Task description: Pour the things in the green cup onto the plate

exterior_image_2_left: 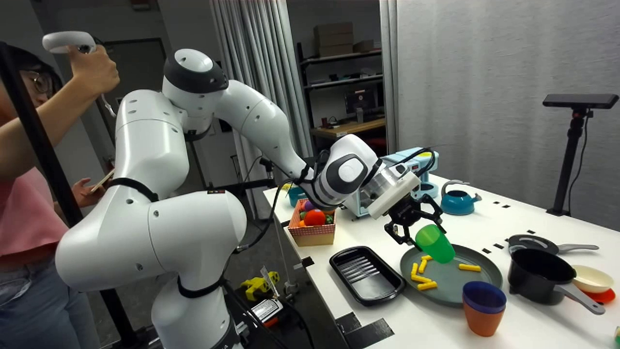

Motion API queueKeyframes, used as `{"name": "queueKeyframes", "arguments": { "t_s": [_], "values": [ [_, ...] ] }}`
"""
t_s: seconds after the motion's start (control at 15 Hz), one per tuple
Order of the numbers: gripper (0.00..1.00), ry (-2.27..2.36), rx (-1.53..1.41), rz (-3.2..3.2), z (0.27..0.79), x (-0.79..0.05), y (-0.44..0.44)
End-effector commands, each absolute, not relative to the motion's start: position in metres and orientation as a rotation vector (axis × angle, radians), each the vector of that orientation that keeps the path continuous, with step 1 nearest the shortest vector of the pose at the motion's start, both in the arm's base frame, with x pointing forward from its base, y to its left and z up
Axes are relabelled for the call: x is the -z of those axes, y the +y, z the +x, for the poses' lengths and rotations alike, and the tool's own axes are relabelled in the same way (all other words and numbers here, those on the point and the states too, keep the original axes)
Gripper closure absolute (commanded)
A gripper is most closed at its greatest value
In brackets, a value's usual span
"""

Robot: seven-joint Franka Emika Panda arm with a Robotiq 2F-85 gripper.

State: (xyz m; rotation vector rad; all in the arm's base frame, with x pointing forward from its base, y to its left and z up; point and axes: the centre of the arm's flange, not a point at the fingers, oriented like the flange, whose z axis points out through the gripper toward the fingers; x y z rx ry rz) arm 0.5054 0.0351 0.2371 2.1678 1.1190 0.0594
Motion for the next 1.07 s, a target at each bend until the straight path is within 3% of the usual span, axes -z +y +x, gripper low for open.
{"name": "queueKeyframes", "arguments": {
  "t_s": [0.0, 0.73, 1.0],
  "values": [
    [0.5, 1.225, -0.091, 2.193, 0.509, -0.245, 0.043],
    [0.5, 1.529, 0.185, 1.938, 0.507, -0.253, 0.039],
    [0.5, 1.609, 0.152, 1.928, 0.51, -0.25, 0.042]
  ]
}}
